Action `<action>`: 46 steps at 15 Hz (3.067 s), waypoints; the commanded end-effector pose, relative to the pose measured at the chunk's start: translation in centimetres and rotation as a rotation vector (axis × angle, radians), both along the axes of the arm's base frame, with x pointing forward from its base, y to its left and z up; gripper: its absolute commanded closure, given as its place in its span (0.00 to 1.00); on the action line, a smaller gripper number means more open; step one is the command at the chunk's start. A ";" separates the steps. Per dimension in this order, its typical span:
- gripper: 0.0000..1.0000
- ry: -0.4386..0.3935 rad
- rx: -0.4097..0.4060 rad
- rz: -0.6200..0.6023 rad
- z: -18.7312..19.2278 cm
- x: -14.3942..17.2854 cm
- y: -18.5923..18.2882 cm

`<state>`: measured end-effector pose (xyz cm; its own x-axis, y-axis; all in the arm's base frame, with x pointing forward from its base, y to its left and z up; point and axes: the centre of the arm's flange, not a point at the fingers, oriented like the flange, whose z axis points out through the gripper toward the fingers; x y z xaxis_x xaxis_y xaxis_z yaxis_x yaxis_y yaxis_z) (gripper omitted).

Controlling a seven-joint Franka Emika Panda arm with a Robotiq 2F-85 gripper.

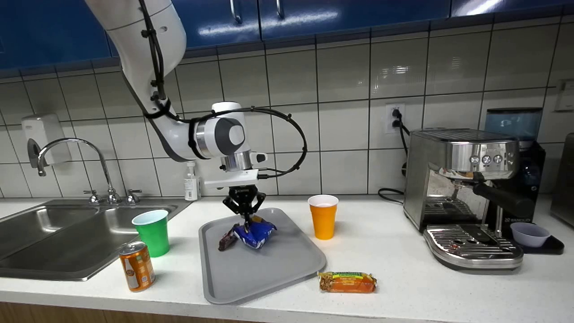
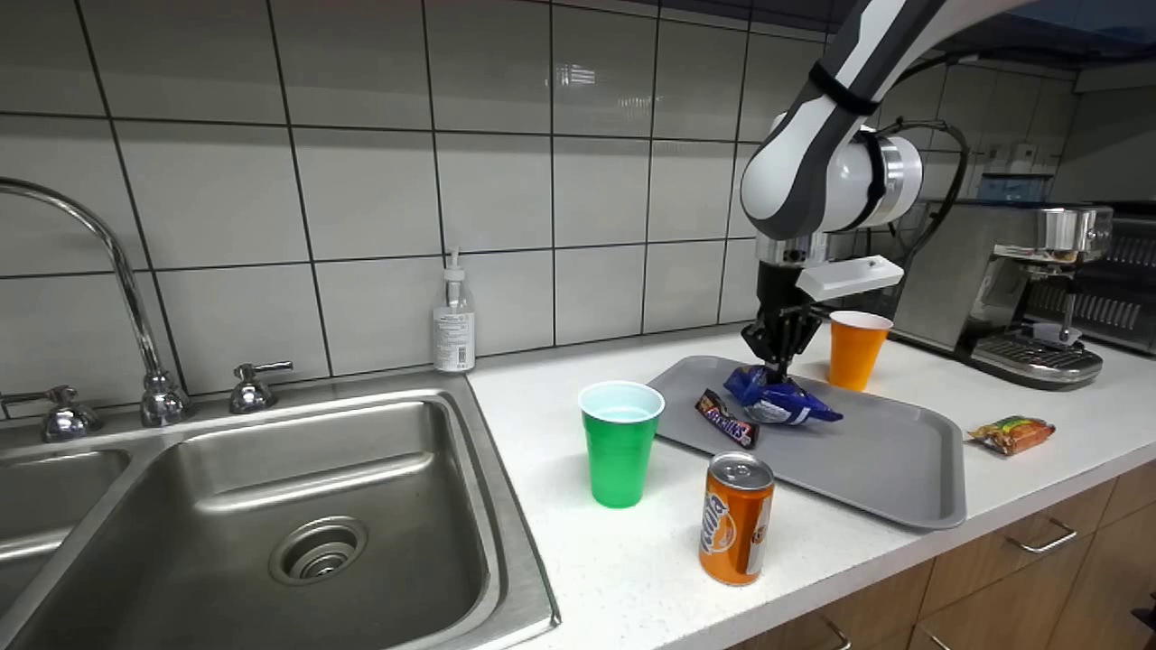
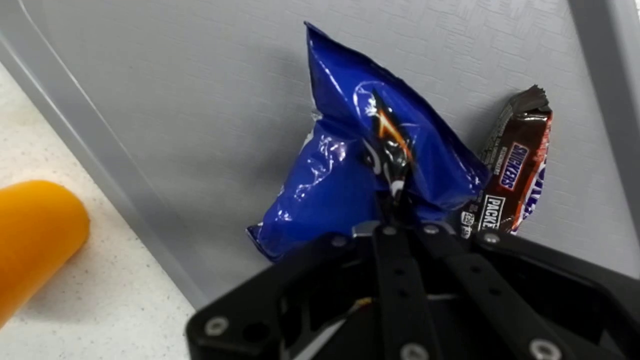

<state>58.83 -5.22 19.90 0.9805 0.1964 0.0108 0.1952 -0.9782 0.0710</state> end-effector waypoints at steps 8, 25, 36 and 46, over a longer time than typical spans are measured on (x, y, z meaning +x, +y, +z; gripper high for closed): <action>1.00 -0.058 -0.007 0.056 2.8 0.6 2.4; 1.00 -0.131 -0.051 0.174 4.5 3.3 13.9; 1.00 -0.166 -0.055 0.251 3.6 5.8 20.9; 1.00 -0.174 -0.048 0.297 1.8 7.6 24.7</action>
